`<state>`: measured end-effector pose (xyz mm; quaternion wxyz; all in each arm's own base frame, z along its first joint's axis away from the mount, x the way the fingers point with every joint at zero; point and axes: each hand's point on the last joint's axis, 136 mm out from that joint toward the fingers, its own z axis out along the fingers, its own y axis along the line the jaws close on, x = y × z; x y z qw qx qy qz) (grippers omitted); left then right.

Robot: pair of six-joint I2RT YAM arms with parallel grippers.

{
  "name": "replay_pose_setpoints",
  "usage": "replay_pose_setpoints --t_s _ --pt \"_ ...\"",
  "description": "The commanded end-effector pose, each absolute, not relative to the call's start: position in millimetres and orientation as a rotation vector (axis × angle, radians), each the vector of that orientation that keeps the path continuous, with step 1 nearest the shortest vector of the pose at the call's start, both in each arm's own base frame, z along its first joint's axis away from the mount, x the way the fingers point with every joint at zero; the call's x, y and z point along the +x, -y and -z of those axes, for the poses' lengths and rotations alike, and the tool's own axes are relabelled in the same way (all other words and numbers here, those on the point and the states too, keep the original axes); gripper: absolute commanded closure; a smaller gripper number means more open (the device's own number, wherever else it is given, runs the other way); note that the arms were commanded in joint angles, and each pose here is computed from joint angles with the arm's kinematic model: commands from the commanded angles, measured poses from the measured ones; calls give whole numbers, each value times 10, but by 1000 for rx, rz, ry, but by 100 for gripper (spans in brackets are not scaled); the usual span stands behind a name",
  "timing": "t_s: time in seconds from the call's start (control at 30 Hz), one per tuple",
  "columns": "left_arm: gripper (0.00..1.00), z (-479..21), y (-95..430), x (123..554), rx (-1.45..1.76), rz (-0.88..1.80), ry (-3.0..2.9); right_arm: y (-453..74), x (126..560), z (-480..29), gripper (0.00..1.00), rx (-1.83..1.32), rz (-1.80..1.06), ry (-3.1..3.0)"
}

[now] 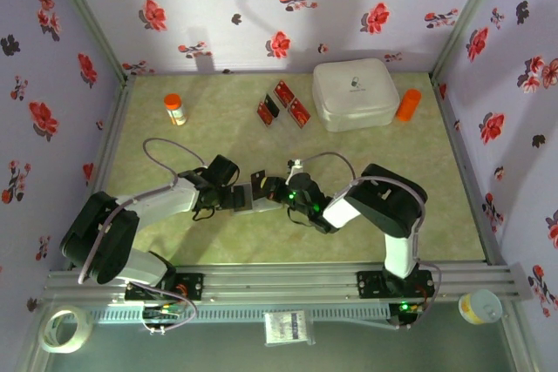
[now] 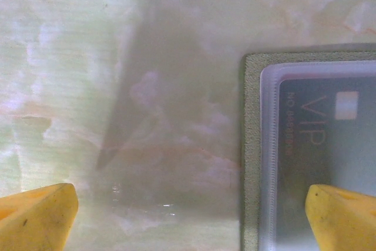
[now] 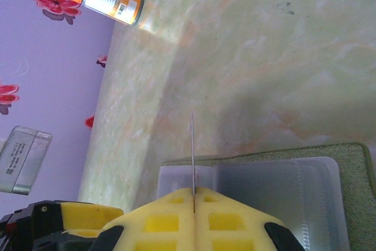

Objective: Put the credit cards into the card holder

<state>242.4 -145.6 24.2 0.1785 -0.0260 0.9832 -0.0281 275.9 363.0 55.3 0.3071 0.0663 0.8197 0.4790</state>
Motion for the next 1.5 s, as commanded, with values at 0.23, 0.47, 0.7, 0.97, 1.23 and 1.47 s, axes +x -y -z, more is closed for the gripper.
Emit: replay_pose_setpoints --t_s 0.23,0.47,0.7,0.97,1.23,1.47 --pt "0 -189 1344 2327 -71 3 -2803 -3619 2744 -503 100 216 -1284 -2143" --pt "0 -188 1339 2321 -70 3 -2803 -3642 2729 -489 100 225 -1301 -2138" --pt "0 -188 1343 2324 -70 6 -2802 -3653 2709 -464 100 243 -1317 -2134" --pt "0 -186 1341 2323 -67 4 -2802 -3601 2683 -404 100 259 -1296 -2138" --pt "0 -197 1345 2324 -67 9 -2799 -3518 2649 -323 100 279 -1269 -2146" --pt "0 -195 1344 2324 -65 7 -2800 -3544 2625 -288 100 284 -1287 -2150"
